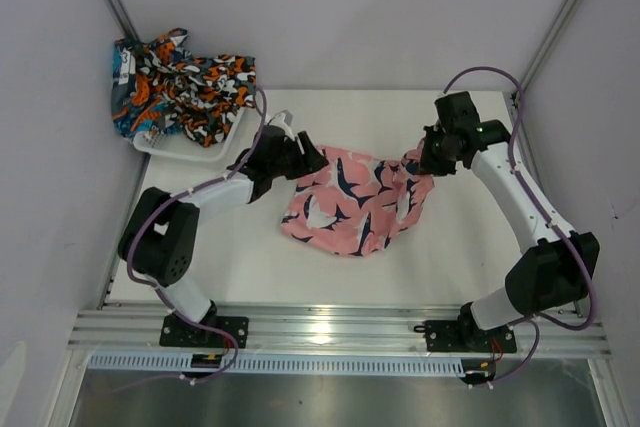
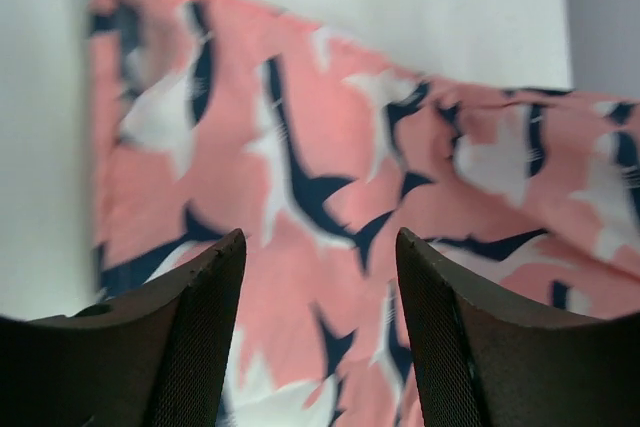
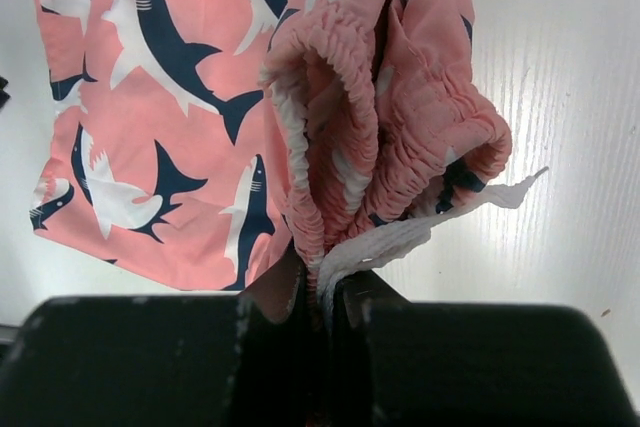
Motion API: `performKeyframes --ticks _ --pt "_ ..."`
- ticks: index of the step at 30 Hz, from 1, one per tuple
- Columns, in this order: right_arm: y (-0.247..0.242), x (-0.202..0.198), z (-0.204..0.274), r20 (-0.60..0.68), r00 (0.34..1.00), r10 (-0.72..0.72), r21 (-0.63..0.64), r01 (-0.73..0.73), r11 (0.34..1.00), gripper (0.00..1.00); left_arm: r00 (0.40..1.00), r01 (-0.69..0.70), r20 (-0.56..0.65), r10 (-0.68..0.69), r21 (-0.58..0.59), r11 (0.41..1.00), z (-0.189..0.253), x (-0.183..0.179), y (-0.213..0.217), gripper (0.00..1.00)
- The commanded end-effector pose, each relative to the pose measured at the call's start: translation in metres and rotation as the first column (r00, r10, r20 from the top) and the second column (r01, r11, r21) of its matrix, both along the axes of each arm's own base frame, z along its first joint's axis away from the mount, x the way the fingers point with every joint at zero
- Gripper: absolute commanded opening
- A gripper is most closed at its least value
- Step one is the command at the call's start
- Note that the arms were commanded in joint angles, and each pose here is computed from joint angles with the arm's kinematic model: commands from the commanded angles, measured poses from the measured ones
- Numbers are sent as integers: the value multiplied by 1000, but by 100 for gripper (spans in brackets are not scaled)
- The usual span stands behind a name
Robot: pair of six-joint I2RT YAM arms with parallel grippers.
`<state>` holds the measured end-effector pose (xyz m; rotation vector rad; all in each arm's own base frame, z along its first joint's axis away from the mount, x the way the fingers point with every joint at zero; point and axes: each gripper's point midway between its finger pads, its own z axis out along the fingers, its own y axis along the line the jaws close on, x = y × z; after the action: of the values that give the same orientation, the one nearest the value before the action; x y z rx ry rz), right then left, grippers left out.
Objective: Fold and stack the shorts
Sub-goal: Fold the shorts
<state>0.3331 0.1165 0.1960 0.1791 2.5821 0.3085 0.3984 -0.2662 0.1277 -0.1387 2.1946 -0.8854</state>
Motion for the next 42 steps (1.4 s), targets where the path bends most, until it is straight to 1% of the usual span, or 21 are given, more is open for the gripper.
performKeyframes --ticks 1,2,3,7,10,13,18,20,21,23,24,27,28,30,31,32,35,36,38,41,42 --pt "3 7 12 25 999 41 -17 -41 999 0 999 8 -46 -5 67 998 -24 -23 27 65" --pt "3 8 10 19 999 45 -24 -45 999 0 997 -8 -70 14 87 996 -37 -29 38 65" --pt "1 7 9 10 999 47 -32 -47 998 0 997 -21 -74 29 101 995 -42 -27 47 65" --pt "1 11 10 -10 998 70 -60 -70 996 0 990 -32 -129 54 166 986 -68 -35 65 64" --pt "4 14 15 -12 997 80 -65 -81 995 0 982 -67 -163 97 179 982 -82 -40 77 63" --pt "14 15 20 -14 995 100 -81 -101 992 0 978 -73 -183 104 173 982 -92 -44 79 60" --pt "23 21 27 0 996 92 -127 -91 988 0 972 -66 -211 104 177 982 -101 -47 79 57" --pt "28 24 26 -3 996 94 -149 -93 984 0 968 -52 -233 92 171 984 -106 -48 76 53" --pt "35 22 26 -8 994 109 -152 -109 982 0 966 -49 -242 88 165 985 -108 -48 75 48" --pt "48 24 25 -6 992 124 -149 -124 981 0 964 -37 -257 75 149 988 -113 -51 72 42" --pt "53 24 25 -3 992 129 -147 -128 981 0 965 -34 -255 70 143 989 -112 -52 71 36" --pt "76 23 20 -5 988 153 -156 -152 976 0 966 -24 -252 56 131 991 -112 -56 69 30" --pt "81 26 24 12 989 150 -168 -146 975 0 966 -21 -253 54 131 991 -113 -56 69 29" --pt "100 25 12 -15 985 174 -188 -174 967 0 967 -12 -251 44 128 992 -112 -58 68 28" --pt "104 29 16 3 985 170 -203 -166 965 0 967 -9 -251 42 129 992 -113 -60 68 28" --pt "109 30 2 -27 986 163 -228 -165 959 0 969 -9 -245 40 128 992 -111 -60 68 28" --pt "124 36 -15 -50 987 152 -297 -160 941 0 969 -4 -244 35 126 992 -113 -64 67 27" --pt "130 38 -13 -43 987 154 -309 -159 937 0 970 1 -243 29 125 992 -114 -67 66 27" --pt "139 40 -33 -81 985 151 -348 -170 922 0 970 8 -240 22 123 992 -113 -69 65 27" --pt "149 37 -46 -109 981 160 -414 -191 890 0 971 12 -238 18 125 992 -113 -72 64 27" --pt "155 43 -54 -106 982 157 -432 -188 882 0 973 15 -231 14 124 992 -112 -72 63 27"
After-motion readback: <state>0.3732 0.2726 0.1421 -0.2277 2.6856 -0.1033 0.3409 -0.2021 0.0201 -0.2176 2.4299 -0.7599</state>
